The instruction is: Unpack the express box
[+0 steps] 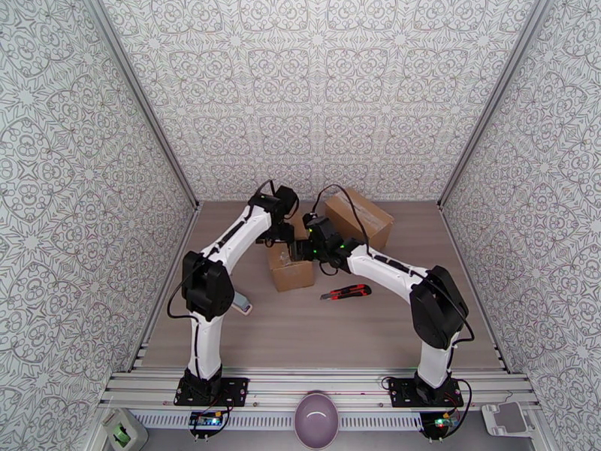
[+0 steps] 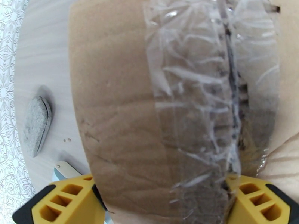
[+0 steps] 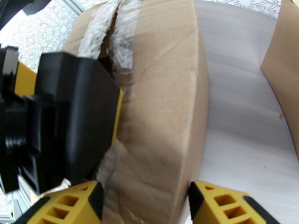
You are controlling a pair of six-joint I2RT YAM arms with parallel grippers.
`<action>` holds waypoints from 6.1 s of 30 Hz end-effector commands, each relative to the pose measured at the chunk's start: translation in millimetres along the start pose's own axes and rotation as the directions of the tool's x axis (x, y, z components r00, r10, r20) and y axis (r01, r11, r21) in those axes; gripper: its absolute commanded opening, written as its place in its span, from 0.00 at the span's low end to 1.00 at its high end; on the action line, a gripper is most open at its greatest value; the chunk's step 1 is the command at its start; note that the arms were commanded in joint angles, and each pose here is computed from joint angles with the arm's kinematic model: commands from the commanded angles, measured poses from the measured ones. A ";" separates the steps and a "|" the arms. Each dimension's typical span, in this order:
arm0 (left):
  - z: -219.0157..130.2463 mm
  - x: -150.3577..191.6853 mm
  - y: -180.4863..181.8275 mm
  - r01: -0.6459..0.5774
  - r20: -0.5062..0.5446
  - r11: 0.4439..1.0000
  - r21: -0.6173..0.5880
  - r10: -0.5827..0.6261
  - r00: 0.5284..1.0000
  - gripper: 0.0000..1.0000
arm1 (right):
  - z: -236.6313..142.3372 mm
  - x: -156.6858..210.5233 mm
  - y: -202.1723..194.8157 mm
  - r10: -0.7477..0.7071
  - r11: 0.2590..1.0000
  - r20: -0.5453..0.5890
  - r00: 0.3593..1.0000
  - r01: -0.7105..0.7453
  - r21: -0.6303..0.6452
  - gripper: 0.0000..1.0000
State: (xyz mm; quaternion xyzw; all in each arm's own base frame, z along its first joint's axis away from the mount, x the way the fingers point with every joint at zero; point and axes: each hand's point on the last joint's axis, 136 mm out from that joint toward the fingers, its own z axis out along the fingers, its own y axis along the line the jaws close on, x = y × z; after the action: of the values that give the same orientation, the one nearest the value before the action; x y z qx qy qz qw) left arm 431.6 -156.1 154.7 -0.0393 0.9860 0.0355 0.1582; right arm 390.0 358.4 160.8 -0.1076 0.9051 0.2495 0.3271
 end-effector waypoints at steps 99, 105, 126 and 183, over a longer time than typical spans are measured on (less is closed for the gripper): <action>-81.5 9.3 16.5 -0.405 0.125 0.904 0.134 0.390 0.912 0.00 | -12.1 -40.8 22.2 -0.038 0.999 0.015 0.999 0.038 -0.003 0.80; -96.3 -4.5 6.6 -0.374 0.243 0.906 0.199 0.324 0.914 0.00 | -38.6 -55.1 10.0 -0.113 0.987 0.065 0.992 0.105 0.118 0.84; -132.8 -21.6 5.8 -0.180 0.379 0.863 0.473 -0.015 0.925 0.00 | -47.3 -51.1 26.5 -0.250 0.917 -0.010 0.968 0.240 0.320 0.84; -156.7 -14.6 -10.8 -0.168 0.461 0.846 0.505 -0.100 0.882 0.00 | -70.2 -80.2 51.4 0.013 0.998 0.044 0.999 -0.011 -0.057 0.51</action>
State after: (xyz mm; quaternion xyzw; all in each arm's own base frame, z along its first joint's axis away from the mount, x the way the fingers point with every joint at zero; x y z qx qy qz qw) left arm 393.9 -176.4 286.5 0.0425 0.9062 -0.2165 0.3607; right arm 398.5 344.2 312.5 -0.0814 0.8760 0.2718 0.3900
